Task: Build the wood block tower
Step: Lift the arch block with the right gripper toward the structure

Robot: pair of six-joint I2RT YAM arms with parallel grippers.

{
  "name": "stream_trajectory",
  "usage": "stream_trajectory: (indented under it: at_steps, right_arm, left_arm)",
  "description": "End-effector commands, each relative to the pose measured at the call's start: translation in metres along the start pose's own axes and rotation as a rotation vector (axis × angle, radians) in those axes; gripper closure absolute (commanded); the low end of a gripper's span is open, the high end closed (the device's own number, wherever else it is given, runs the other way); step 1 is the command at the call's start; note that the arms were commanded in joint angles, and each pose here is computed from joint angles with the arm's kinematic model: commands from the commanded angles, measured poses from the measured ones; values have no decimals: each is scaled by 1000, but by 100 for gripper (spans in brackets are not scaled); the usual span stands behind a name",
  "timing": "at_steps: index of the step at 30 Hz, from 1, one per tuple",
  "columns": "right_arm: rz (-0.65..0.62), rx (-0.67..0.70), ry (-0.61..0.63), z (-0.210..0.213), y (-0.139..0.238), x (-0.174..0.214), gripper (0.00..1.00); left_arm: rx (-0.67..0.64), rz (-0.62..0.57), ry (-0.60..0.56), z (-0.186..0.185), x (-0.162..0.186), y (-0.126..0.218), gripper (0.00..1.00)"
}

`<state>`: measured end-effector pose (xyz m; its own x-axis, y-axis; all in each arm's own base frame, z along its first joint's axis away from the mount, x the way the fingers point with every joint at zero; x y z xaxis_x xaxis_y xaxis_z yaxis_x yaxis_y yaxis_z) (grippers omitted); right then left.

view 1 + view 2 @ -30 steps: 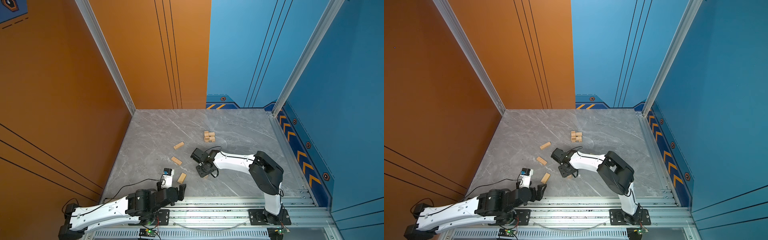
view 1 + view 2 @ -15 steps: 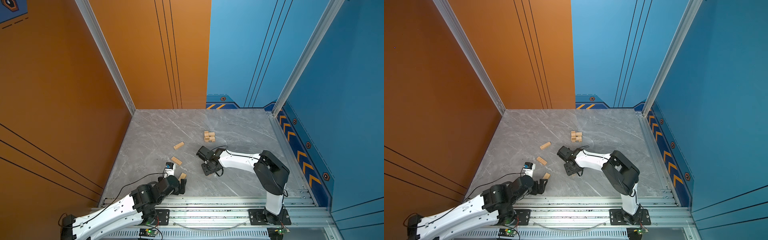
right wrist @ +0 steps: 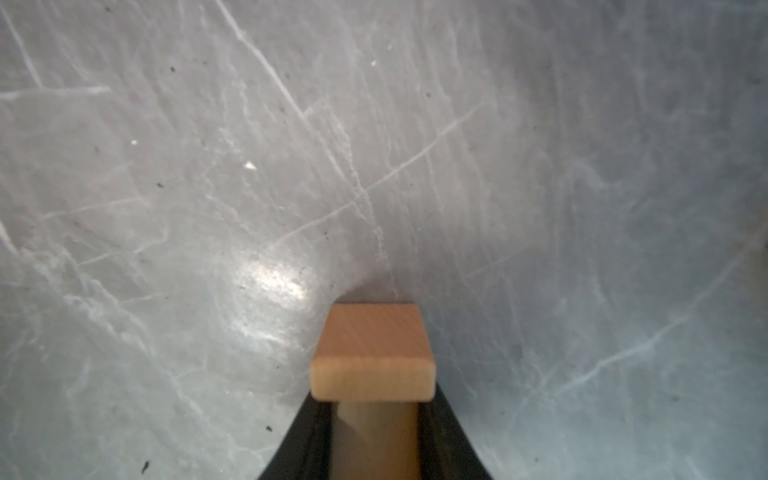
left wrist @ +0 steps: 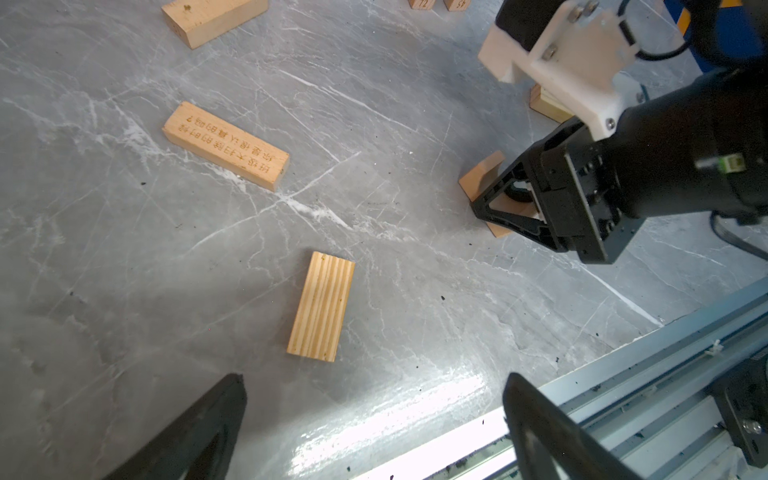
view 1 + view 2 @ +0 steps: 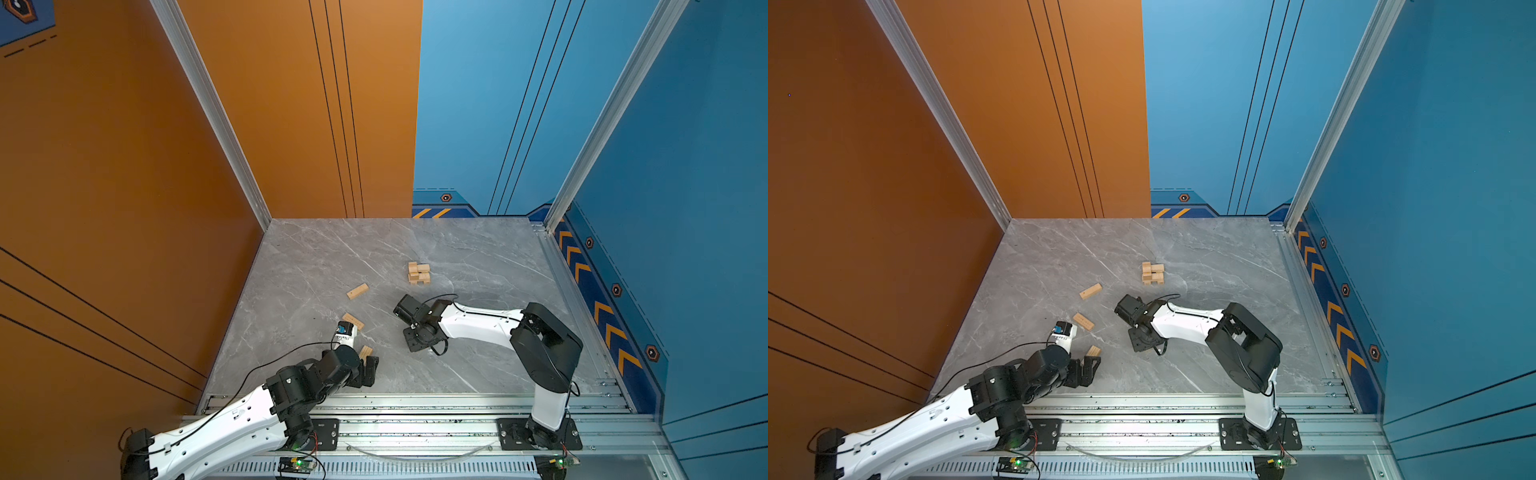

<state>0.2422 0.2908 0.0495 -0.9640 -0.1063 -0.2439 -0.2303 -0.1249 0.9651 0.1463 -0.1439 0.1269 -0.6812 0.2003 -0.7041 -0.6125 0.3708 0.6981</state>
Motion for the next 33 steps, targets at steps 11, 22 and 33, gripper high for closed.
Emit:
stream_trajectory:
  at_steps: [11, 22, 33]
  right_arm:
    - [29, 13, -88, -41, 7, -12, 73]
    - [31, -34, -164, -66, 9, -43, 74]
    - [-11, -69, -177, -77, 36, -76, 75]
  left_arm:
    - [15, -48, 17, 0, -36, 3, 2]
    - [45, 6, -22, -15, -69, -31, 2]
    - [85, 13, -44, -27, -94, -55, 2]
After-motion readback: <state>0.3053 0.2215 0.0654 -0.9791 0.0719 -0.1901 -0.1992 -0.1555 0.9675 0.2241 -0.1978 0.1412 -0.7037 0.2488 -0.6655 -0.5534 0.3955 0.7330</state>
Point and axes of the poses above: each gripper's point midway between its finger pads, its own y axis back along the fingers, its own z axis along the line the jaws close on, x = y × z, the point moved 3 cm from there along y, back along the fingers, and after that the axes turned 14 degrees about -y, right-handed, at the moved point
